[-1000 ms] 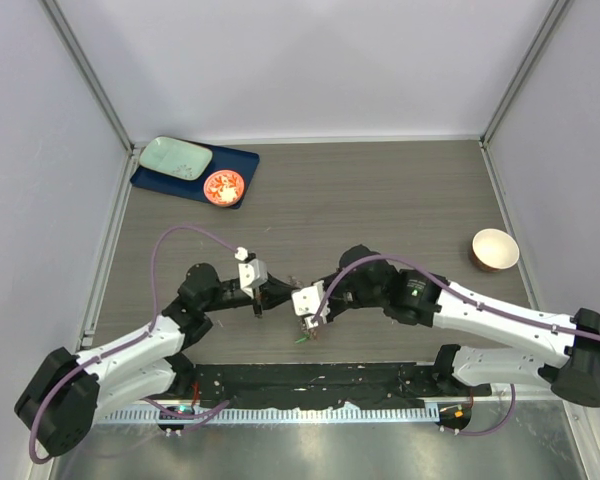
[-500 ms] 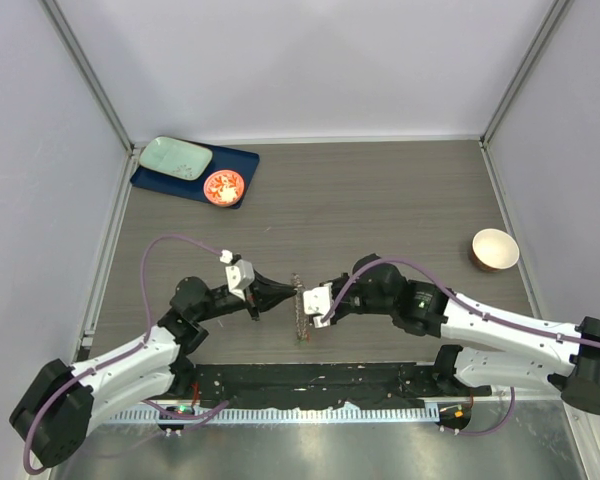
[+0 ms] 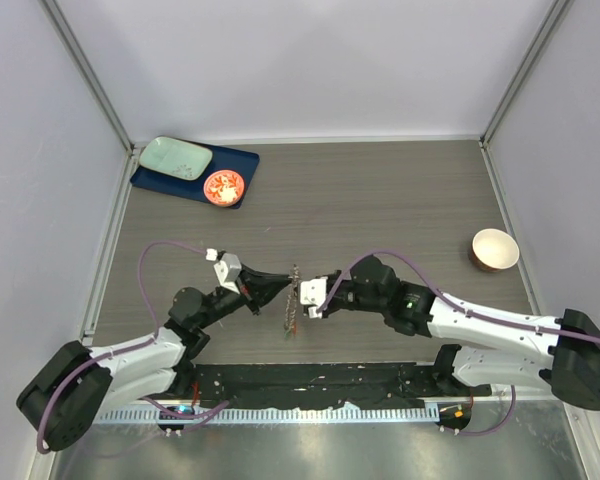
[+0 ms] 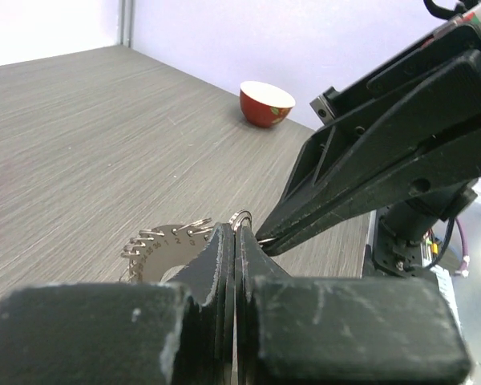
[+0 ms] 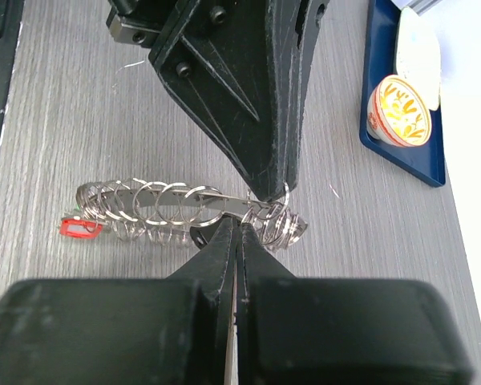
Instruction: Put the keys on the keyring
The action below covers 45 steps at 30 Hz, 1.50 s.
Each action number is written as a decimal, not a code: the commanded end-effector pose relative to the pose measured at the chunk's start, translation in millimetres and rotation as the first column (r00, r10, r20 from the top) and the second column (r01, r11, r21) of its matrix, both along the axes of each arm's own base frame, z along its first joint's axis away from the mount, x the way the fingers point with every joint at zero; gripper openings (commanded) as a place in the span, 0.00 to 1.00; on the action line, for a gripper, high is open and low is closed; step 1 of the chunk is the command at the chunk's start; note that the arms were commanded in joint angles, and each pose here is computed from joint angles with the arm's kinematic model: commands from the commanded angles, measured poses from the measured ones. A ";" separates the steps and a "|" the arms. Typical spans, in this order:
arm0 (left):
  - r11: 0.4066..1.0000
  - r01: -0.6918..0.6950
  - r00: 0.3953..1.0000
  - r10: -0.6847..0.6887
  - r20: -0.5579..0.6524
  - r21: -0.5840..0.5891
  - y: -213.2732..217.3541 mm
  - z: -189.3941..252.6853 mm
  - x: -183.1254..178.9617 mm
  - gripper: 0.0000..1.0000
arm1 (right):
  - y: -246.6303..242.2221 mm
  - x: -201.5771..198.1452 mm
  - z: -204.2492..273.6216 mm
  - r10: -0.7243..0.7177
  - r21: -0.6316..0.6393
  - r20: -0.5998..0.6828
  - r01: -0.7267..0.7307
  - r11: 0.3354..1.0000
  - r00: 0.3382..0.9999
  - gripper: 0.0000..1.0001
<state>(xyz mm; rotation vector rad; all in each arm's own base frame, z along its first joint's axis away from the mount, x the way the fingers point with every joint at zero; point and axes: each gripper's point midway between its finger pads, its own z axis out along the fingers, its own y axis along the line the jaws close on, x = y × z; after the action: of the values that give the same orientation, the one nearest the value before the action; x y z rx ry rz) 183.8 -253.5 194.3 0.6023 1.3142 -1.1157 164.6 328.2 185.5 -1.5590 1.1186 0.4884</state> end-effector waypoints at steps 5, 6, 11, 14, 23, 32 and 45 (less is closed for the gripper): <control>0.955 -0.176 0.979 0.196 0.064 -0.237 22.6 55.8 27.9 0.03 | 12.5 -3.0 8.0 0.021 0.045 -0.016 -0.021 0.999 1.000 0.01; 0.957 -0.178 0.979 0.196 0.058 -0.228 23.2 50.9 27.3 0.06 | 10.9 -1.0 10.8 0.017 0.040 0.005 -0.017 0.999 1.000 0.01; 0.966 -0.204 0.977 0.212 0.032 -0.156 25.4 32.5 28.2 0.28 | -3.7 8.5 17.8 -0.038 -0.024 0.055 0.040 0.999 0.998 0.01; 0.972 -0.215 0.974 0.220 0.045 -0.096 26.9 27.0 27.8 0.35 | -10.9 11.8 18.6 -0.054 -0.067 0.077 0.059 0.996 0.996 0.01; 0.982 -0.135 0.975 0.108 0.196 0.131 18.3 17.7 14.0 0.50 | -14.1 7.8 23.0 0.033 -0.176 0.124 -0.010 0.984 0.992 0.01; 0.946 0.161 0.940 -0.234 0.248 0.282 -18.5 -0.9 -14.7 0.54 | -17.1 3.6 24.4 0.066 -0.219 0.117 -0.039 0.975 0.991 0.01; 0.884 0.289 0.885 -0.393 0.249 0.366 -38.9 -10.0 -15.1 0.38 | -15.4 0.9 22.9 0.078 -0.221 0.100 -0.054 0.974 0.992 0.01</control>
<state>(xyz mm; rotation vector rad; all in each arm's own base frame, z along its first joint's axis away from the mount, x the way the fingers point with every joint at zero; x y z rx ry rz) 169.7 -284.9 171.7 1.1849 1.2154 -1.0247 164.0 302.0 181.6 -1.8400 1.1309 0.3164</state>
